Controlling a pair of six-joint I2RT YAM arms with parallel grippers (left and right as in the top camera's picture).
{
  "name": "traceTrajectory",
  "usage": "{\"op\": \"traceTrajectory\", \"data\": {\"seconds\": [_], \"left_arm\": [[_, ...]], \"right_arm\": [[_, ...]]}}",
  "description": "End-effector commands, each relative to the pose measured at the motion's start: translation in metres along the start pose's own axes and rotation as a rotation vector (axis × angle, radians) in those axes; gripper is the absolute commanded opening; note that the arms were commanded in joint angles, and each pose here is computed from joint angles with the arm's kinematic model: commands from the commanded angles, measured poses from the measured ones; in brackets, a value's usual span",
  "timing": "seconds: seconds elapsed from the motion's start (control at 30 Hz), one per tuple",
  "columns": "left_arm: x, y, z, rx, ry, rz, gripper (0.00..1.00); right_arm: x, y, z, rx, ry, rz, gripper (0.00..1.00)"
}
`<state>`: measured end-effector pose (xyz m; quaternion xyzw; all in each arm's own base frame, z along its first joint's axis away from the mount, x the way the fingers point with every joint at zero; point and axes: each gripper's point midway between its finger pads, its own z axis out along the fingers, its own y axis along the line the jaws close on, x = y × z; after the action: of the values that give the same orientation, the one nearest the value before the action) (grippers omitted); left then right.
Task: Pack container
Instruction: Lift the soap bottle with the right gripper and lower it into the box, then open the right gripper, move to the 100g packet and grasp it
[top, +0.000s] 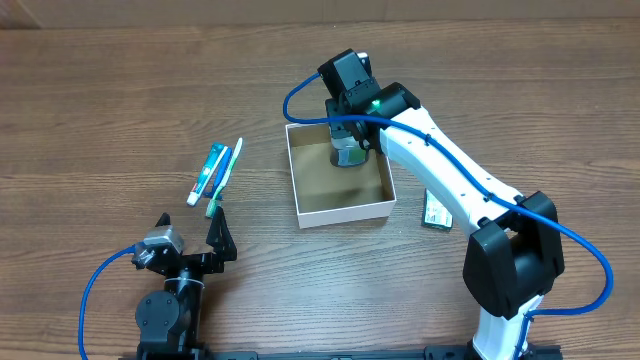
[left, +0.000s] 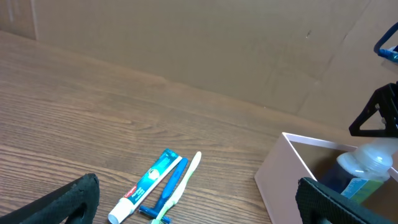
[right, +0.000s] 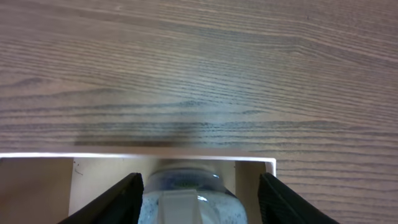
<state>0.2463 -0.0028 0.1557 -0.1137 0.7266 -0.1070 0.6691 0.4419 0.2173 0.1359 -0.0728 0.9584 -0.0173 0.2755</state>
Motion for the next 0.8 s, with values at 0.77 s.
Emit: {"op": "traceTrajectory", "data": {"seconds": [0.77], "left_arm": [[-0.001,0.002,0.000,-0.006,-0.009,-0.014,1.00]], "right_arm": [[0.076,-0.177,-0.110,0.238,0.227,0.452,0.77]]}}
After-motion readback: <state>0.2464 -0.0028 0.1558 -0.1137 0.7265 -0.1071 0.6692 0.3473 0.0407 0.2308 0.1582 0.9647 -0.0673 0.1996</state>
